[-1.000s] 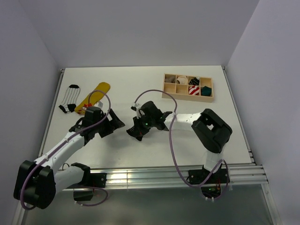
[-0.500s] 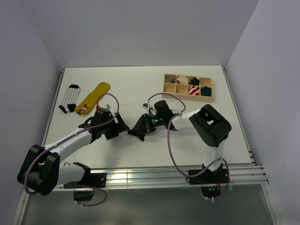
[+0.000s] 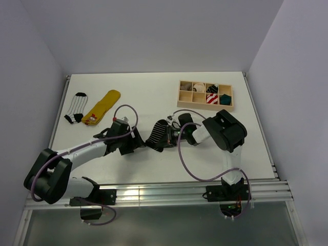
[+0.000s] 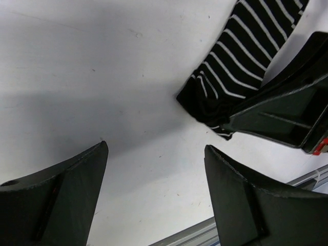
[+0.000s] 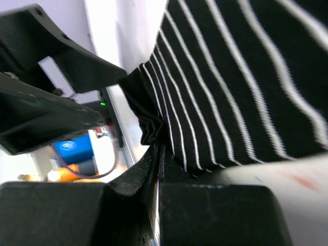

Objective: Roll the socks
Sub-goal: Roll the sock at the center of the board.

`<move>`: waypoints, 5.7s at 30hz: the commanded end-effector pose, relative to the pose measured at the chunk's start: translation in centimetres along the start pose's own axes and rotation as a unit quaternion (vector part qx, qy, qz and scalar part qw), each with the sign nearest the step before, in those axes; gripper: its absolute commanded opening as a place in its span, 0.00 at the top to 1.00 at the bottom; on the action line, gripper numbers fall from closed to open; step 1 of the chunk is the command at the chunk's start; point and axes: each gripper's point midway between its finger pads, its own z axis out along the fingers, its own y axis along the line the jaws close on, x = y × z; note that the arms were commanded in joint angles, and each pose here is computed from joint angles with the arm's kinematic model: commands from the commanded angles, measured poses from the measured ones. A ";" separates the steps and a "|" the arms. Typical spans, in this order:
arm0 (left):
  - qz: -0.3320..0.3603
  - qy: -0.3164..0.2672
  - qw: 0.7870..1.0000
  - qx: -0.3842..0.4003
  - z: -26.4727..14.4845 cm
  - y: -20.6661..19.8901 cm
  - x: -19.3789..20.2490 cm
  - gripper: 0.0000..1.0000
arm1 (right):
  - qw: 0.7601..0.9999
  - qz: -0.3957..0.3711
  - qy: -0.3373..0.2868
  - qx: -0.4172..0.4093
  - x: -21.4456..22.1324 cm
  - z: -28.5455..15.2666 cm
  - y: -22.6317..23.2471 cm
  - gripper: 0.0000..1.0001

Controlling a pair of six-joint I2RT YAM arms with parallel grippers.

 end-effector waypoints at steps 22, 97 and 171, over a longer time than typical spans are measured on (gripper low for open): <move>0.003 0.017 0.999 -0.033 6.2 -1.0 0.7 0.69 | 1.000 0.017 -0.018 0.002 -1.3 -0.8 -1.0 1.00; 0.041 0.037 0.995 -0.078 4.2 -1.0 0.1 1.00 | 0.838 -0.449 -0.091 0.296 1.0 0.9 3.8 1.00; 0.041 0.032 0.996 -0.076 6.1 0.4 0.3 0.80 | 0.839 -0.425 -0.114 0.320 -1.9 -3.9 4.8 0.54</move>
